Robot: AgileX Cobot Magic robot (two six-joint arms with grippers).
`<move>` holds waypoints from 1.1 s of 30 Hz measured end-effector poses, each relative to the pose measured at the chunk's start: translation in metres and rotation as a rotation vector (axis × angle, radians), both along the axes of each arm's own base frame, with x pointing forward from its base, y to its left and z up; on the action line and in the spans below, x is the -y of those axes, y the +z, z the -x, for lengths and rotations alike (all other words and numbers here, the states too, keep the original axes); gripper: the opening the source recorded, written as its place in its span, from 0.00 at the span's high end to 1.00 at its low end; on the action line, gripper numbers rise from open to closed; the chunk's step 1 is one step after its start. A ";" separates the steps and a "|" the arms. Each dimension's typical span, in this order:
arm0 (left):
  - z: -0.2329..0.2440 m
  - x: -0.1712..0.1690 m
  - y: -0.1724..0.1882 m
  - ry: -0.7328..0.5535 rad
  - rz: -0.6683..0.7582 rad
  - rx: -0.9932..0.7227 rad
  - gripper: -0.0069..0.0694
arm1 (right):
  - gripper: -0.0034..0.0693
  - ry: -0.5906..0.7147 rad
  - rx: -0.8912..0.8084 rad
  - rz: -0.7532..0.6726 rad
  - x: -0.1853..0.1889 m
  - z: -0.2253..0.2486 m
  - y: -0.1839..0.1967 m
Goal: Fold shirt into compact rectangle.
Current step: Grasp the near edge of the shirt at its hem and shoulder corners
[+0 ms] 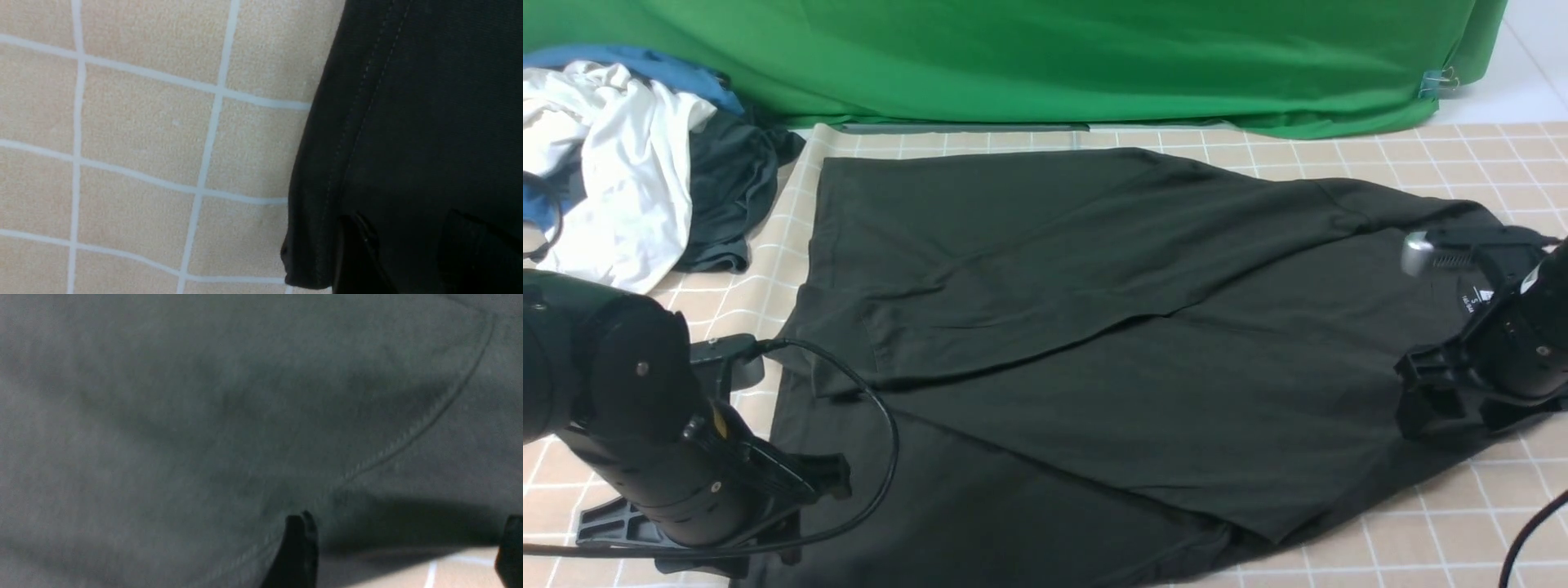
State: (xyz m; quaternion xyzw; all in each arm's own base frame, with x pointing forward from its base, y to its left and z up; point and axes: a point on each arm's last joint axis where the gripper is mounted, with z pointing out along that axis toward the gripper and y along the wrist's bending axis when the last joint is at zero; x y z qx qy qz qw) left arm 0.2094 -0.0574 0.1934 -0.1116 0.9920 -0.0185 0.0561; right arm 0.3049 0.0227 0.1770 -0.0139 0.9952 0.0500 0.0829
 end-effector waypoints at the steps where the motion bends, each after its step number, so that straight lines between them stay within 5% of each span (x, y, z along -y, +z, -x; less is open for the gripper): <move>1: 0.000 0.000 0.000 -0.001 0.000 0.000 0.54 | 0.07 -0.008 -0.005 -0.001 0.000 -0.001 -0.002; 7: 0.000 0.001 0.000 0.001 0.007 -0.002 0.54 | 0.15 -0.056 -0.061 -0.002 0.000 -0.003 -0.018; 12: 0.000 0.002 0.000 0.000 0.019 0.001 0.54 | 0.52 -0.057 -0.061 0.012 0.001 -0.004 -0.020; 13: 0.000 0.002 0.000 0.000 0.021 0.002 0.54 | 0.73 -0.031 -0.058 0.020 0.002 -0.004 -0.021; 15: 0.000 0.002 0.000 -0.001 0.020 0.003 0.54 | 0.85 -0.010 -0.056 0.023 0.002 -0.005 -0.021; 33: 0.000 0.002 0.000 -0.051 0.015 0.007 0.54 | 0.90 0.050 -0.157 0.166 0.015 0.027 0.022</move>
